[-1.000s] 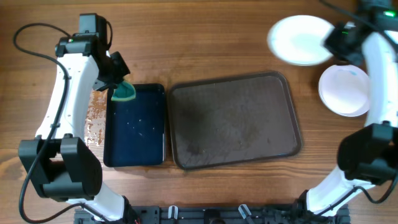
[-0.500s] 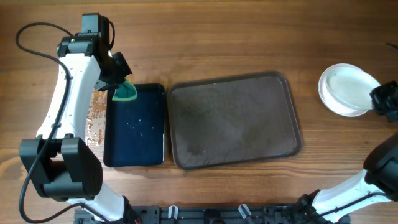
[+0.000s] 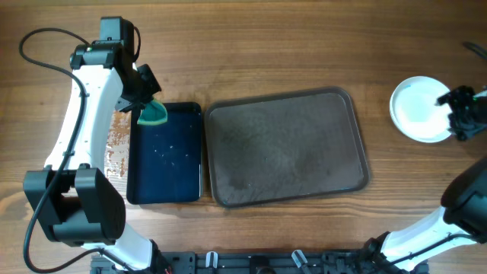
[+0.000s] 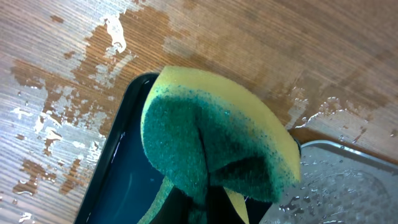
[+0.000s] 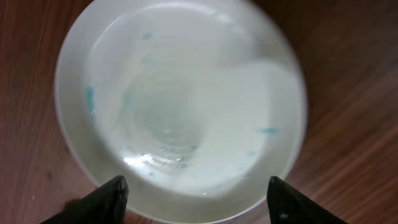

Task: Clean dirty plates on tray and stack at the side

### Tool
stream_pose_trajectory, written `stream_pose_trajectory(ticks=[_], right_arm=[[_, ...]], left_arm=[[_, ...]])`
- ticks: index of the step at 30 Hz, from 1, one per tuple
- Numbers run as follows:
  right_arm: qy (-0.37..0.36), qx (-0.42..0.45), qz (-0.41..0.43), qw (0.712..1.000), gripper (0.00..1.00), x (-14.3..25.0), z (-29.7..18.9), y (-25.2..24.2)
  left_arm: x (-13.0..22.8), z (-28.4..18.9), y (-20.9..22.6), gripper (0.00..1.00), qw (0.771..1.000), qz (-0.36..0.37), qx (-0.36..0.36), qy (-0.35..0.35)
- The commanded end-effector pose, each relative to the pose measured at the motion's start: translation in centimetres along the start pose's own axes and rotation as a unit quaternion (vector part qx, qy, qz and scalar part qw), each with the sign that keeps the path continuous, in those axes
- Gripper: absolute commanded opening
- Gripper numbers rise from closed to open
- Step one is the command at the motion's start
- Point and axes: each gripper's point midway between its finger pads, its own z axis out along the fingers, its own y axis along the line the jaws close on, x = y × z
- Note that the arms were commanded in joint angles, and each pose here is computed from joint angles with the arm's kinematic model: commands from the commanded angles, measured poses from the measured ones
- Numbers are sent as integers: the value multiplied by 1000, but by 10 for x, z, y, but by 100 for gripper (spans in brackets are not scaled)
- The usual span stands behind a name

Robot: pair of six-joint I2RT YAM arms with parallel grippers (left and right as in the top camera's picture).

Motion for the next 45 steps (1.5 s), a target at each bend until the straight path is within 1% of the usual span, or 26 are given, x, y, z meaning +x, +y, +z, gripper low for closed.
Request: stream_pose_trajectory(ticks=[1, 3, 5, 6, 7, 8, 11, 14, 15, 18, 19, 21, 23, 25, 26, 27, 29, 31, 33, 37, 38, 41, 43, 45], right_arm=[[29, -28, -81, 996, 73, 34, -2, 47], [51, -26, -114, 992, 73, 59, 1, 67], [70, -23, -168, 983, 74, 93, 5, 95], [75, -24, -183, 980, 75, 103, 5, 103], [79, -26, -197, 977, 78, 112, 6, 110], [84, -28, -212, 973, 79, 123, 6, 118], [91, -34, -248, 964, 81, 148, 3, 136], [94, -40, -275, 956, 81, 165, -2, 146], [93, -42, -286, 953, 83, 169, -4, 149], [82, -42, -303, 948, 85, 173, -11, 153], [78, -40, -306, 948, 86, 173, -14, 154], [70, -47, -320, 943, 89, 175, -20, 157], [63, -53, -327, 941, 90, 175, -28, 159], [55, -61, -338, 938, 91, 175, -35, 162], [50, -64, -343, 936, 91, 176, -39, 163], [47, -68, -350, 933, 91, 176, -42, 164], [24, -78, -379, 922, 90, 178, -57, 171], [-16, -75, -407, 910, 85, 177, -76, 175], [-67, -84, -447, 888, 79, 180, -104, 184], [-163, -99, -473, 860, 78, 185, -160, 195], [-192, -104, -474, 853, 78, 185, -179, 195], [-240, -119, -469, 841, 78, 187, -215, 190], [-269, -139, -466, 831, 78, 189, -244, 181], [-289, -148, -459, 827, 78, 190, -263, 171]], left_arm=[[10, -2, 3, 4, 1000, -2, -5, 19], [27, 5, 7, 4, 999, 0, -11, 51], [57, 21, 16, 4, 995, 0, -34, 98], [68, 27, 18, 4, 993, -7, -42, 111], [78, 32, 19, 4, 991, -14, -46, 125], [93, 42, 18, 4, 988, -19, -43, 147], [122, 62, 6, 4, 983, -13, -7, 182], [139, 76, 2, 4, 982, 7, -7, 186], [143, 79, 0, 4, 982, 12, -7, 186], [142, 81, -2, 4, 983, 14, -4, 182], [141, 81, -2, 8, 984, 14, -2, 180], [140, 81, -3, 32, 984, 14, -1, 178], [139, 82, -3, 67, 984, 14, 0, 176], [139, 82, -2, 85, 985, 15, -3, 174], [138, 82, -2, 91, 985, 17, -5, 173], [136, 82, 1, 100, 986, 19, -12, 168], [129, 80, 8, 100, 988, 23, -33, 148], [121, 71, 11, 100, 991, 26, -42, 125], [109, 53, 8, 100, 995, 29, -34, 92], [95, 9, -3, 100, 999, 50, 4, 19], [93, -10, -3, 100, 998, 56, 9, -14], [95, -53, -4, 100, 994, 74, 25, -82], [104, -86, -6, 100, 986, 94, 47, -131], [115, -112, -6, 100, 977, 113, 65, -167]])
